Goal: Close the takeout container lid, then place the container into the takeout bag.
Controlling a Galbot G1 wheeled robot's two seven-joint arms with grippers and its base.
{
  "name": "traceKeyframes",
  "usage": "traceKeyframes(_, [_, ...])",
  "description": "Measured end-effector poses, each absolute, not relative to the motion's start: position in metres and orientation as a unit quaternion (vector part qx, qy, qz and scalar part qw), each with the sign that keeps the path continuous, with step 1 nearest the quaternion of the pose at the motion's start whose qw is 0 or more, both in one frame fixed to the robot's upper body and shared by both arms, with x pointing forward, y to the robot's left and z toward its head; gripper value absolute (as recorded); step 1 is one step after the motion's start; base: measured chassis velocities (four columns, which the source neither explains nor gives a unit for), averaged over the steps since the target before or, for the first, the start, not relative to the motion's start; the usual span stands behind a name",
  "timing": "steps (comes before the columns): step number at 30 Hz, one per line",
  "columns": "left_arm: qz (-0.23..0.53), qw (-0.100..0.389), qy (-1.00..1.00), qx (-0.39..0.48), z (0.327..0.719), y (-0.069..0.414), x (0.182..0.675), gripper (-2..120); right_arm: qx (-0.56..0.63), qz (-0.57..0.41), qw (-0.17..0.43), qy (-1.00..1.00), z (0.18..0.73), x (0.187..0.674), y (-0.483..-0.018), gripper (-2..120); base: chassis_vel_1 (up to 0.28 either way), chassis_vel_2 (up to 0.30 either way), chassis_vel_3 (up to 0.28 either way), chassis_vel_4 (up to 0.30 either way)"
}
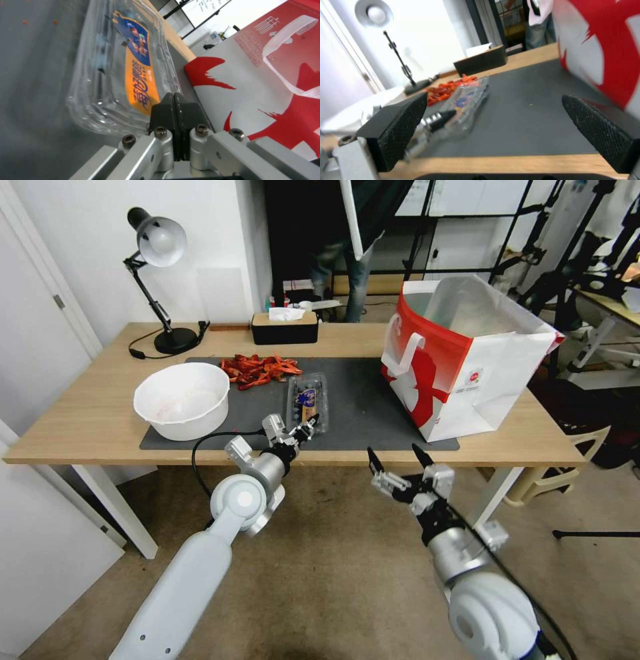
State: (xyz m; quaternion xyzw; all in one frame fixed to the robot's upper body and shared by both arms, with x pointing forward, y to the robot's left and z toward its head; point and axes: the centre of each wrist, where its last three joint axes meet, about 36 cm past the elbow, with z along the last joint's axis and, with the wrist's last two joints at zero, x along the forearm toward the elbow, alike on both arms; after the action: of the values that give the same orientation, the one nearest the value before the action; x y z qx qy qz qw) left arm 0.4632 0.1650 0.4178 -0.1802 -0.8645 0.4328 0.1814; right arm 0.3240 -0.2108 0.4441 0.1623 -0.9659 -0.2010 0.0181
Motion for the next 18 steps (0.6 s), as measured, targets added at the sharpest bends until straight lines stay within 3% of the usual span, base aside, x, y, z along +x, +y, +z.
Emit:
traceKeyframes(8, [0.432,0.176,-0.867,-0.176,0.417,0.17,0.463,0,0.184,-0.32,0.068,-0.927,0.46,0.392,-0.212,100,0.0,0.0,0.0,0.0])
traceKeyframes(18, [0.434,0.172,-0.867,-0.173,0.417,0.173,0.459,0,0.204,-0.34,0.137,-0.908,0.467,0.467,-0.201,100,0.0,0.0,0.0,0.0])
